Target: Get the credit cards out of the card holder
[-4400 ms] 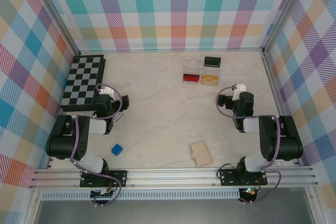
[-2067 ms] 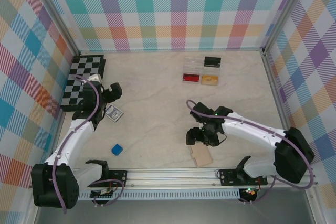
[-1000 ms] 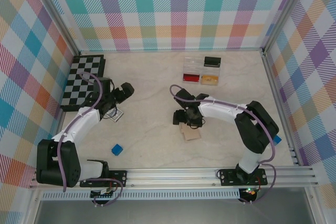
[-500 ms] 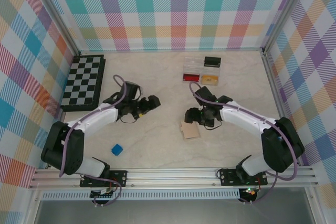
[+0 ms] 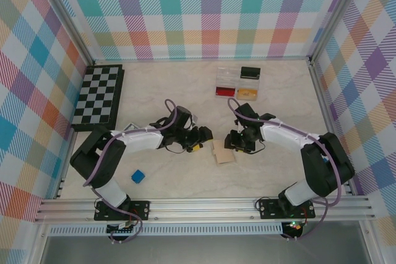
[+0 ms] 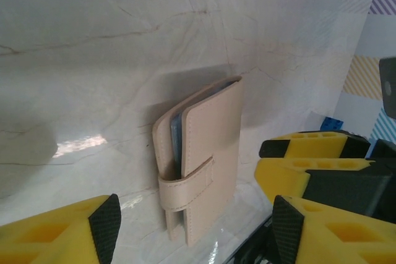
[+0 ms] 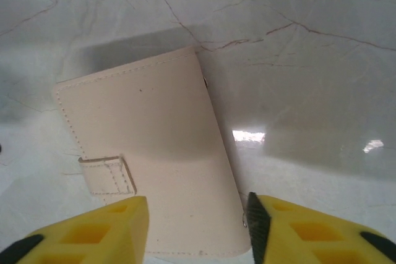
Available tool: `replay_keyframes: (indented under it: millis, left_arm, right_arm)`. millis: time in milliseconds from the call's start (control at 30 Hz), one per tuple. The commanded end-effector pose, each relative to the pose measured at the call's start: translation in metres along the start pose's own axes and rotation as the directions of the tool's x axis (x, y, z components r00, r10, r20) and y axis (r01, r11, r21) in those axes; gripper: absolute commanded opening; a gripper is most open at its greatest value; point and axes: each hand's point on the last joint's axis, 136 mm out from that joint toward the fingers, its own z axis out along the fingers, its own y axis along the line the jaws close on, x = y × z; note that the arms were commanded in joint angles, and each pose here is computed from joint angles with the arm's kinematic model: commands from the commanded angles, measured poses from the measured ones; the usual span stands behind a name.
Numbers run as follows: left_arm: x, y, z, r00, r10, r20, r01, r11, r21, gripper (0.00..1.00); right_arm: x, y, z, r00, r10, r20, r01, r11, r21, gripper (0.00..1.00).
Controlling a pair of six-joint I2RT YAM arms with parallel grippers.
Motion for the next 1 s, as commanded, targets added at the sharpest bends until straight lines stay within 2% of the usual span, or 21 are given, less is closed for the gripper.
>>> replay_keyframes:
  millis: [0,267,467,833,967]
  left_arm:
    - [0.011,-0.012,0.012,0.998,-0.019,-0.052,0.023,0.998,0.066,0.66]
    - [0.020,0.005,0.020,0.994,-0.022,-0.106,0.020,0.999,-0.026,0.63]
    - [0.020,-0.001,0.027,0.992,-0.028,-0.123,0.031,0.999,0.026,0.59]
    - [0.018,0.001,0.040,0.989,-0.051,-0.139,0.058,0.997,0.046,0.55]
    - [0.018,-0.003,0.041,0.989,-0.043,-0.143,0.054,0.996,0.069,0.49]
  right_arm:
    - [0.002,0.002,0.006,1.000,0.003,-0.026,-0.003,1.000,-0.022,0.42]
    - [0.004,-0.001,0.015,0.999,0.022,-0.049,-0.024,0.999,-0.030,0.35]
    - [0.005,0.000,0.020,0.997,0.028,-0.066,-0.031,0.999,-0.042,0.32]
    - [0.006,0.006,0.029,0.994,0.059,-0.090,-0.067,0.994,-0.089,0.29]
    - [0.006,0.009,0.029,0.994,0.057,-0.092,-0.066,0.992,-0.103,0.28]
